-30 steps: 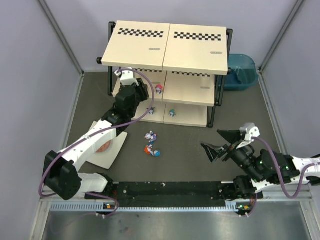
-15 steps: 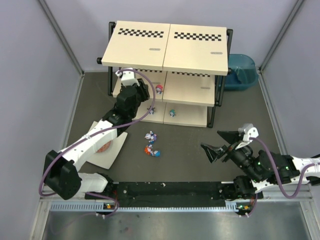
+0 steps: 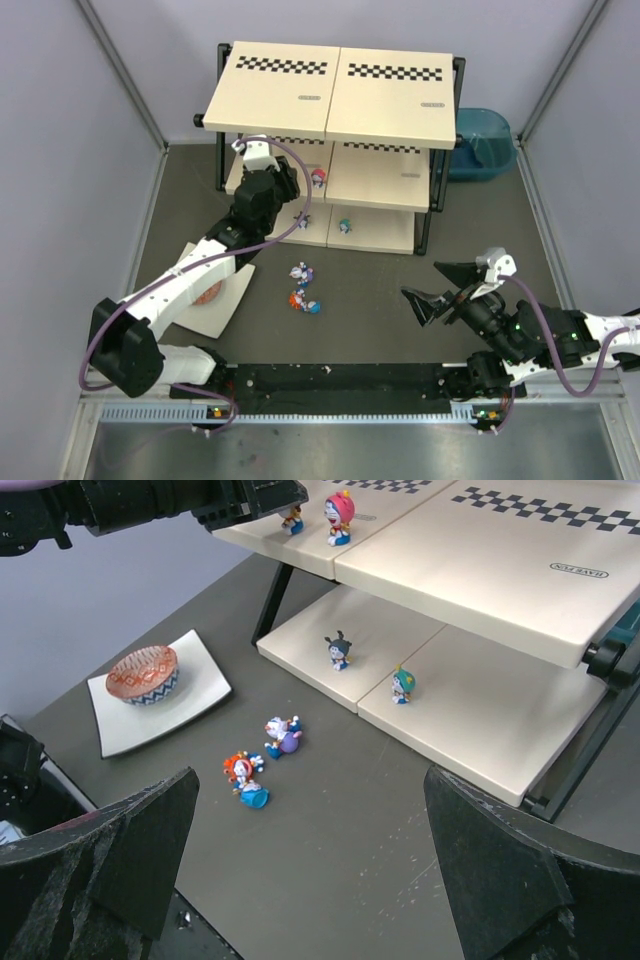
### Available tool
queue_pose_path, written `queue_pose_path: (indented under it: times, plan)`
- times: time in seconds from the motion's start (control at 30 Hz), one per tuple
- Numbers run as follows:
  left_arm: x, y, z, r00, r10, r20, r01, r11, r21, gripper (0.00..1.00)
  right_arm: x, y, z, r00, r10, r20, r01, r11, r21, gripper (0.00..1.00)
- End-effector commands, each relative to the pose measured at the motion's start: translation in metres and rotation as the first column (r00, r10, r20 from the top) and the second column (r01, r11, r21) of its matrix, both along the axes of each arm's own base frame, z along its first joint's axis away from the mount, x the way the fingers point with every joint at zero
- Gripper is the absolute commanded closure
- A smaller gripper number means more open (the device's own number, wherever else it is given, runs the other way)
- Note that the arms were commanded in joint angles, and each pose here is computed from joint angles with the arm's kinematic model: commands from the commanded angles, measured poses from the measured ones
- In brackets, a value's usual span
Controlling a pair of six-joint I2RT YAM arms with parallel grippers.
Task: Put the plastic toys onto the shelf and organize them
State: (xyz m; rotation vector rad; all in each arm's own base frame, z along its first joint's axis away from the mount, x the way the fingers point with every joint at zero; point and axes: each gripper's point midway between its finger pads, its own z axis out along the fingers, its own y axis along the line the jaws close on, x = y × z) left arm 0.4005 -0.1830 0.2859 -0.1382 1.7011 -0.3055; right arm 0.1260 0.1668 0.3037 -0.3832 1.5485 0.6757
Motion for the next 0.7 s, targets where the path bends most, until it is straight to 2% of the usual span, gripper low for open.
queue_pose_path:
  times: [0.0,0.17,0.33,0.67]
  plan:
    - [0.0023,-0.0037,0.0041,1.0,-0.002,-0.001,0.002,1.0,-0.006,0.76,-0.0016,-0.0014,0.0066,1.0,0.013,-0.006,-0.013,0.999,0.029,0.04]
    - [0.0015,-0.0022,0.0042,1.0,0.002,-0.001,-0.002,1.0,-0.005,0.68,-0.0023,-0.0006,0.0057,1.0,0.019,-0.005,-0.019,0.999,0.027,0.04]
    - [0.0015,-0.0005,0.0063,1.0,0.008,0.0,-0.008,1.0,-0.006,0.66,-0.0037,0.0009,0.0065,1.0,0.031,-0.004,-0.031,0.999,0.027,0.04]
    - [-0.0002,0.0013,0.0077,1.0,0.014,0.003,-0.014,1.0,-0.011,0.56,-0.006,0.0032,0.0072,0.999,0.051,0.0,-0.051,0.998,0.025,0.04]
